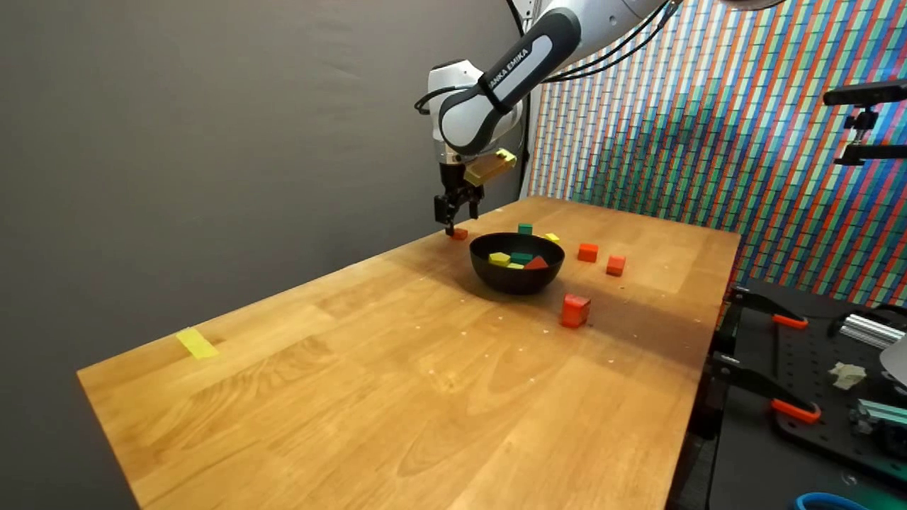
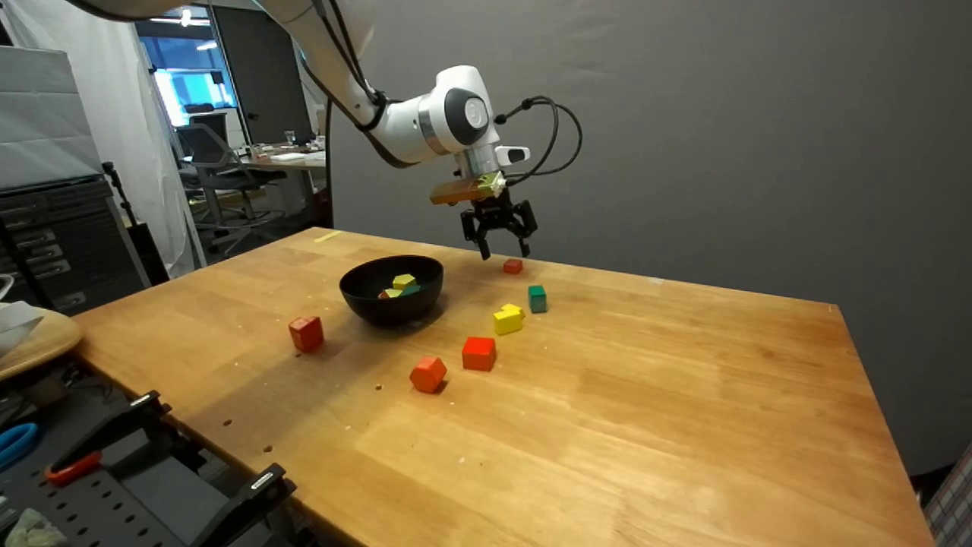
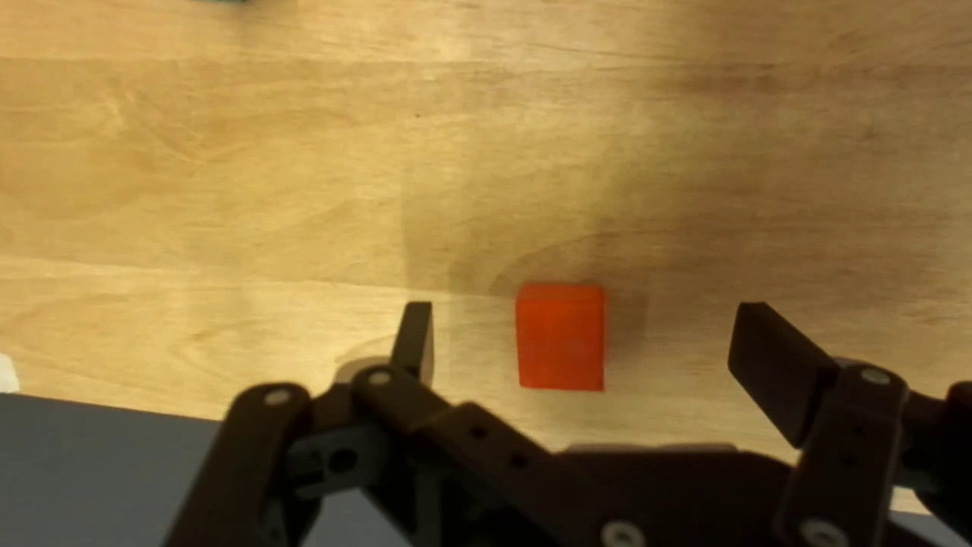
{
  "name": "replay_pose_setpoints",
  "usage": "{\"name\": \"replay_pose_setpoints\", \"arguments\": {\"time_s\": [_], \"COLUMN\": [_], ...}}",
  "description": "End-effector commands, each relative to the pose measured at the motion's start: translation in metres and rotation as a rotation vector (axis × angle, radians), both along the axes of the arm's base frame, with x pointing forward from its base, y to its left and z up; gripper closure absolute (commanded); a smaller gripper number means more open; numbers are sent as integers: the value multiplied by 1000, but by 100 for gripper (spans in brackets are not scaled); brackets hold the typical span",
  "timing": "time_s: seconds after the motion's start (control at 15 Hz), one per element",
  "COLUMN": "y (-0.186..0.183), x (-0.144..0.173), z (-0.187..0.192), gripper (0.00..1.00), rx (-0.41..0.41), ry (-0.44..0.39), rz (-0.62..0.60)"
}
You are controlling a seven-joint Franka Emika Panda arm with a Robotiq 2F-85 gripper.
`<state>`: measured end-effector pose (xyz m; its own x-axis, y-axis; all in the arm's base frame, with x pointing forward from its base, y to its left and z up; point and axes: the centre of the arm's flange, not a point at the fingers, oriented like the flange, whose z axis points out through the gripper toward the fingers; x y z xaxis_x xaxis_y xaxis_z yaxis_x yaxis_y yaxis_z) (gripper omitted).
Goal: Put the blocks in the bowl
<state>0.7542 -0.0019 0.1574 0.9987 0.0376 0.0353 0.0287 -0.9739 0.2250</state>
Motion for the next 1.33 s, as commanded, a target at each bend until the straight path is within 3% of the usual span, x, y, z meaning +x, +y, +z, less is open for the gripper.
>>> {"name": "replay_pose_setpoints", "arguments": {"time_s": [0.0, 0.27, 0.6, 0.73, 0.93, 1.13, 1.27], "y": [-14, -14, 18, 41, 62, 72, 73], "x": [49, 48, 16, -17, -49, -74, -93], "z": [-17, -17, 14, 33, 61, 85, 96], "gripper": [26, 58, 92, 91, 92, 92, 92], "rx": [55, 100, 169, 221, 153, 40, 11], "ry": [25, 36, 49, 101, 139, 160, 184], "rz": [-42, -61, -22, 56, 188, 203, 176]}}
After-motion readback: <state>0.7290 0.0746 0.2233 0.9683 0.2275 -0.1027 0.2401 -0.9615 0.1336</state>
